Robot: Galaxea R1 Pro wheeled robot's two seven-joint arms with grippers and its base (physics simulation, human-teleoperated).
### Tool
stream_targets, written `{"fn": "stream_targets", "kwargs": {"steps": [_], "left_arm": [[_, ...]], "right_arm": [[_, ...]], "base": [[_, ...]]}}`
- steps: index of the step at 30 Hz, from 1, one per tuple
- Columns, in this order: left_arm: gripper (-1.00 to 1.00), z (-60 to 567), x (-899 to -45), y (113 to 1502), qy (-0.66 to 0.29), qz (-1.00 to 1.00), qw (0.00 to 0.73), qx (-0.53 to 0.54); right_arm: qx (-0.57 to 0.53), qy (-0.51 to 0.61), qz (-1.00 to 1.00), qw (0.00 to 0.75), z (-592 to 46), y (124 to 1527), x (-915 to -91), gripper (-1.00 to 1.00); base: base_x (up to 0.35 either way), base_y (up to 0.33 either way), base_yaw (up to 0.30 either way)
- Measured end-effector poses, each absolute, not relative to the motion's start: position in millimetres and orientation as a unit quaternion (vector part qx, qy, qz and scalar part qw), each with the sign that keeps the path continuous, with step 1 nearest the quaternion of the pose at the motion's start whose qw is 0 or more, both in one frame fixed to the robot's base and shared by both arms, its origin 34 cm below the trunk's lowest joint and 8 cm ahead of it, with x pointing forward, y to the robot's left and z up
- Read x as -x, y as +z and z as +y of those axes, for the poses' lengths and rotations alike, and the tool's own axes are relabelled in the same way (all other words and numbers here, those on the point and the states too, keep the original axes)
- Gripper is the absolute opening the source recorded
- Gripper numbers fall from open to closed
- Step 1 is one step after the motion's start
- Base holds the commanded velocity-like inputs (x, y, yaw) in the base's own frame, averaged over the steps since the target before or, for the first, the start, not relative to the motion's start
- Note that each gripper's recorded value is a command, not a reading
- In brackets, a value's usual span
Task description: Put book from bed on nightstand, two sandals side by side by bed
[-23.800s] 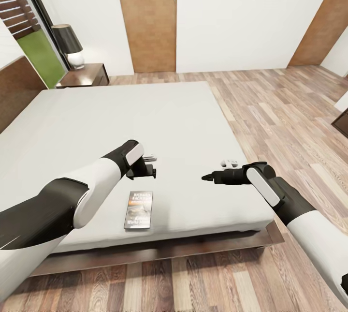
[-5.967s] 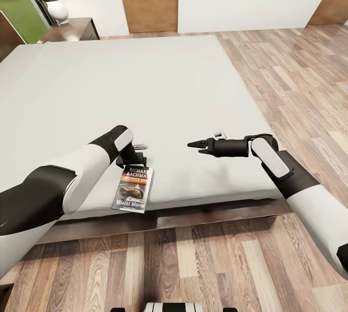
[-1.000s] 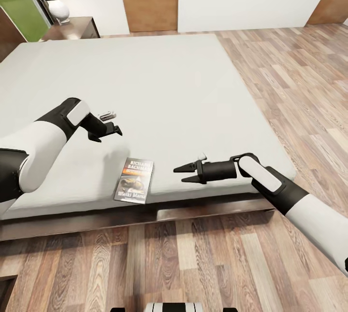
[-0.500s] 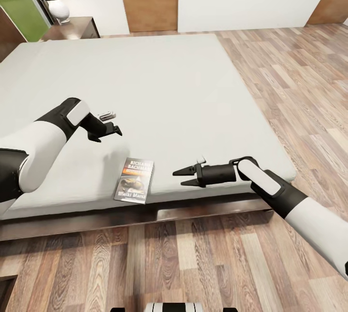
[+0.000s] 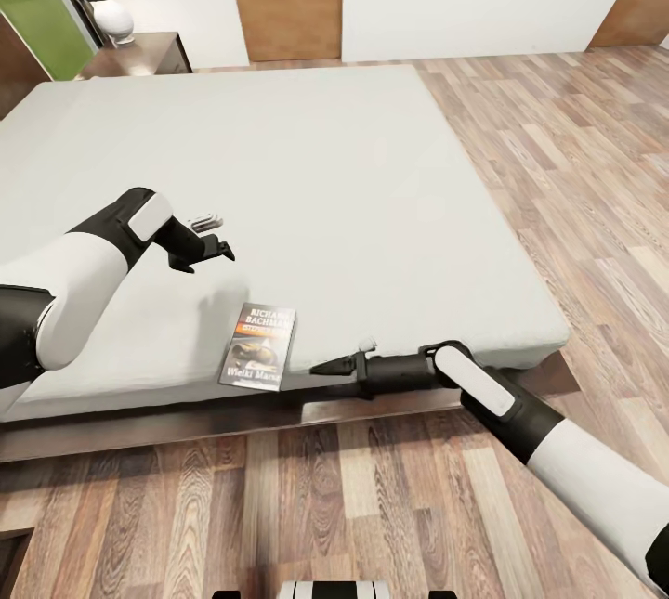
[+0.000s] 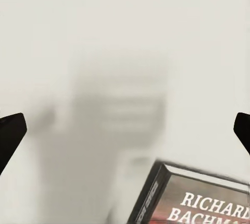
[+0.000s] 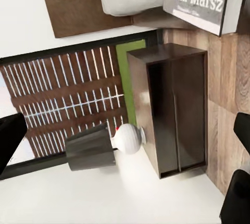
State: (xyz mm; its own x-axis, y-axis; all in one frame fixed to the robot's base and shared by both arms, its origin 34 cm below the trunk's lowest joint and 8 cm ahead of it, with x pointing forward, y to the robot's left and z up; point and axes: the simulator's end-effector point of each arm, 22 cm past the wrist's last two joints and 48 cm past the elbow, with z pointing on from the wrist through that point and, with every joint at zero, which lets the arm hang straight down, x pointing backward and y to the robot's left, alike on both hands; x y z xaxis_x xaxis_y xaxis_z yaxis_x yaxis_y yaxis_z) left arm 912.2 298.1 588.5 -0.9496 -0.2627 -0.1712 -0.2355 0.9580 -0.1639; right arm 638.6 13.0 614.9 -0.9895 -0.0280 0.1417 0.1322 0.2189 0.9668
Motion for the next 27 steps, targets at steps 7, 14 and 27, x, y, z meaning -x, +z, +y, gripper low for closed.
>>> {"fn": "stream_targets", "kwargs": {"steps": [7,14,27], "left_arm": [[1.0,298.2,-912.1,588.5,-0.071,0.985,0.096,0.127],[1.0,298.2,-911.9,588.3,-0.071,0.985,0.096,0.127],[1.0,298.2,-911.9,588.3,-0.071,0.985,0.096,0.127]], "right_arm": [[0.043,-0.635,-0.769,0.064,29.0,614.3,-629.6,1.0],[0.086,-0.656,-0.75,0.007,65.4,612.4,-631.0,1.0],[0.129,-0.66,-0.739,-0.042,77.5,605.6,-633.0,1.0]], "base": [[0.0,0.0,0.0],[0.0,0.0,0.0],[0.0,0.0,0.0]]}}
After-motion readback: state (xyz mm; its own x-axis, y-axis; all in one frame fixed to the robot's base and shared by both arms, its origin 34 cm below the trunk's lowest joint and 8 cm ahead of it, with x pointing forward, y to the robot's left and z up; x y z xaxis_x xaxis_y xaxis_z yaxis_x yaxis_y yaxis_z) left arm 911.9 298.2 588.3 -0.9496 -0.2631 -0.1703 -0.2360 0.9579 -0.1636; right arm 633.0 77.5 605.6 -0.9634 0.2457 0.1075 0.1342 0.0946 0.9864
